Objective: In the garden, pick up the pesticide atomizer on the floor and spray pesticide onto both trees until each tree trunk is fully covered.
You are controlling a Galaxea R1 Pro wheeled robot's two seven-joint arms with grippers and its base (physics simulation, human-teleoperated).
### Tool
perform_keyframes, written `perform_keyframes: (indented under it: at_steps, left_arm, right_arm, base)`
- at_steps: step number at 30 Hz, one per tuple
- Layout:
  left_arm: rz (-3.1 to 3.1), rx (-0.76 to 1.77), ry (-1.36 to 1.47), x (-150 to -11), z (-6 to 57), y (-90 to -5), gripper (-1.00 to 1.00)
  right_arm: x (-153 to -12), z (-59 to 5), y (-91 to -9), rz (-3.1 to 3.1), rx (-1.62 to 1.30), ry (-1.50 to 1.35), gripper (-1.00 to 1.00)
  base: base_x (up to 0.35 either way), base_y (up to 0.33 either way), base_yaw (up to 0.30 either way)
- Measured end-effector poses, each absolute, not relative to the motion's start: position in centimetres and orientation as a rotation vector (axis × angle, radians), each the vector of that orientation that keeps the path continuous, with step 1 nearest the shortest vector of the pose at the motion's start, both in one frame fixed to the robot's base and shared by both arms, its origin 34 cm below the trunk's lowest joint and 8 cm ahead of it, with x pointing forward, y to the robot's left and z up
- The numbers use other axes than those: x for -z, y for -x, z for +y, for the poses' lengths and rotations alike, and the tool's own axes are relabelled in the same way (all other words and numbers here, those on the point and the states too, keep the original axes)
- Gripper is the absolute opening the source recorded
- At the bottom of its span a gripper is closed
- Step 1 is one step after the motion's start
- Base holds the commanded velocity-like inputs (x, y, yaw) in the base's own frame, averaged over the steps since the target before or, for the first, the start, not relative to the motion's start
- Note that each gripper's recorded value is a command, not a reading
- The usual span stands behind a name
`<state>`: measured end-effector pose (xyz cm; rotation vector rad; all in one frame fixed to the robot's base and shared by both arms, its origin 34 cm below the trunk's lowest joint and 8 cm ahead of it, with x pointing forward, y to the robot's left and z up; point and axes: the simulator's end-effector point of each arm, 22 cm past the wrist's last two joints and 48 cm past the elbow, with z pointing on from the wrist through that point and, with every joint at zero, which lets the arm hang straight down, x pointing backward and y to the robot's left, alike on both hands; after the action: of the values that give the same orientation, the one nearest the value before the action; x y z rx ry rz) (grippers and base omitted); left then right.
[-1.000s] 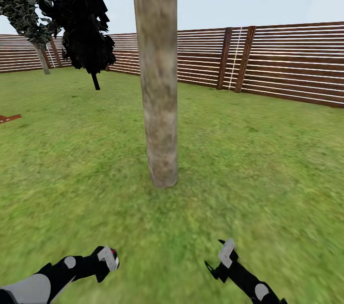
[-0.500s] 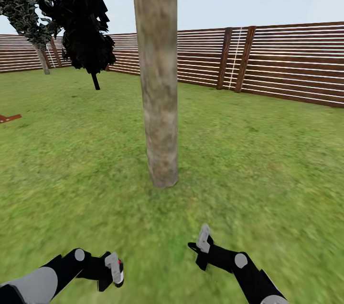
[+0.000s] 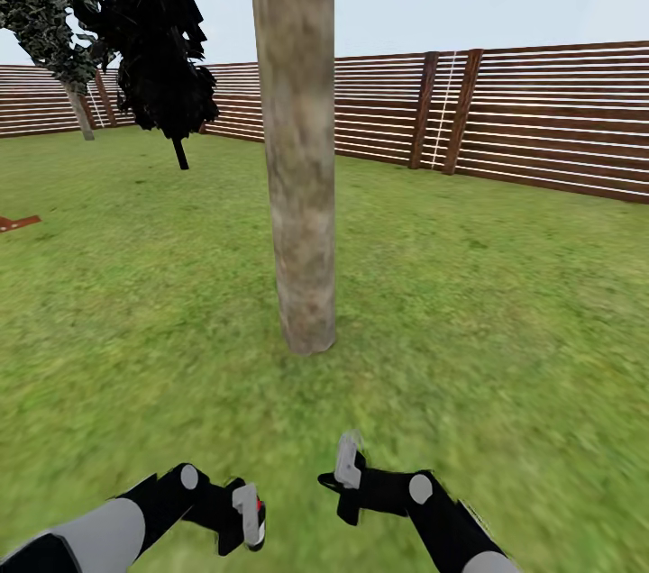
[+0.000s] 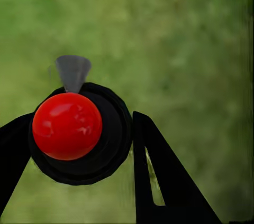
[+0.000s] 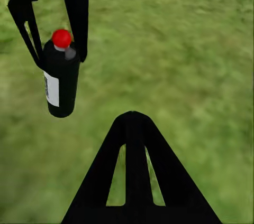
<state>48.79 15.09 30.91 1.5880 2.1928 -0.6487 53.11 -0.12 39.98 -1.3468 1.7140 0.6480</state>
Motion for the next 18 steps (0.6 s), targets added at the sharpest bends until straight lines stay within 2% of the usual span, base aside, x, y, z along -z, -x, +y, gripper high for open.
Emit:
perform_keyframes:
  at_steps: [18]
  left_arm:
    - [2.08, 0.686, -1.638, -32.6, 9.4, -49.8, -1.0]
  right_arm:
    - [-40.2, 1.4, -52.4, 1.685, -0.669, 1.383, -1.0]
  base:
    - [0.0, 0.0, 0.0]
